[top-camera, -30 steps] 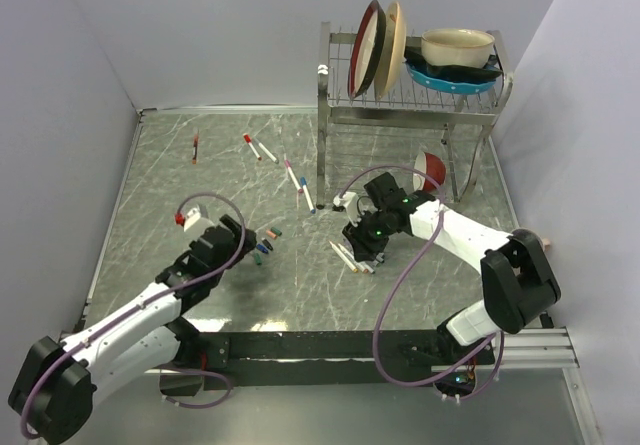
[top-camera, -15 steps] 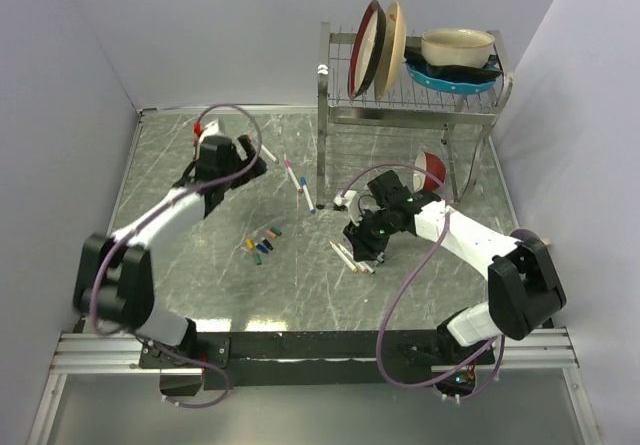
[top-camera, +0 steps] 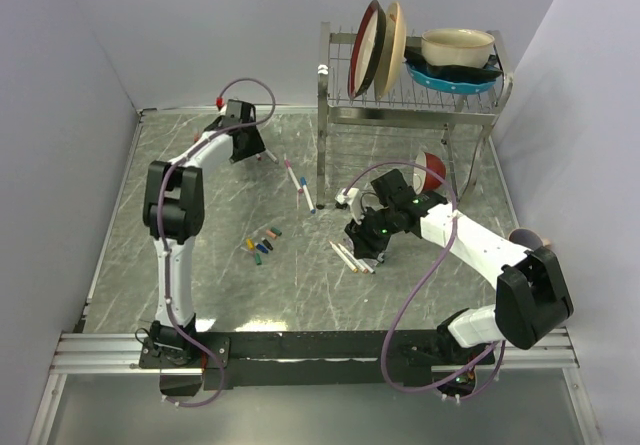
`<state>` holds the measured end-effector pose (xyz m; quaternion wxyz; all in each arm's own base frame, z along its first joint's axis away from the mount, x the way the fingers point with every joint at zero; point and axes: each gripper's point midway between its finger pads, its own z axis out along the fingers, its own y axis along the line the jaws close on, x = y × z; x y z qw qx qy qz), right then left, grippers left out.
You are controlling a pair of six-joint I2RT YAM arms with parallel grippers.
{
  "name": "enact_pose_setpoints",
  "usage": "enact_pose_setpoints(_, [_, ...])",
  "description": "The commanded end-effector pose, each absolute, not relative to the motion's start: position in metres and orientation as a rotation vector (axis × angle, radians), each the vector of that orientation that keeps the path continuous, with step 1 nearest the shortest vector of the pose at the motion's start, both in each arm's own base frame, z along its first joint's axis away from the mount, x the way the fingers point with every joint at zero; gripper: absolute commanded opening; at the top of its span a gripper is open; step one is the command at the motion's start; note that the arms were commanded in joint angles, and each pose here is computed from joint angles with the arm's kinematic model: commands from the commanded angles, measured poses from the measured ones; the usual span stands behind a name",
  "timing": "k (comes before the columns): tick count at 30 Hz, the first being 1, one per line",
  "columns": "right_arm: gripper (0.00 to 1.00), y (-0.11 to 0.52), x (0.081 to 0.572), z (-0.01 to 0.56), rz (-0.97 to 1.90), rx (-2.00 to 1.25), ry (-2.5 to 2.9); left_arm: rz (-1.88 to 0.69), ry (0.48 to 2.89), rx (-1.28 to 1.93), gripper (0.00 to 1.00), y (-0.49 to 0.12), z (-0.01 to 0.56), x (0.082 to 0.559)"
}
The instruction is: Open the pen caps
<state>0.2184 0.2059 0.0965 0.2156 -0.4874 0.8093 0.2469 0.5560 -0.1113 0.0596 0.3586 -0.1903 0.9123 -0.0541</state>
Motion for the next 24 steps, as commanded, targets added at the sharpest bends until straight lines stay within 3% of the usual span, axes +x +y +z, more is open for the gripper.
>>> enact_pose_setpoints(1, [0.47, 0.212, 0.230, 0.124, 0.662, -1.339, 2.150, 0.009, 2.388, -0.445, 0.59, -0.099, 0.063, 0.567])
enact_pose_setpoints(12, [0.47, 0.215, 0.230, 0.122, 0.650, -1.354, 2.148, 0.162, 2.485, -0.366, 0.52, -0.094, 0.020, 0.568])
enact_pose_setpoints(15, [0.47, 0.216, 0.230, 0.122, 0.648, -1.359, 2.147, 0.202, 2.502, -0.340, 0.44, -0.090, 0.013, 0.565])
enact_pose_setpoints(24, [0.47, 0.217, 0.229, 0.121, 0.649, -1.362, 2.145, 0.286, 2.541, -0.293, 0.03, -0.074, 0.002, 0.530])
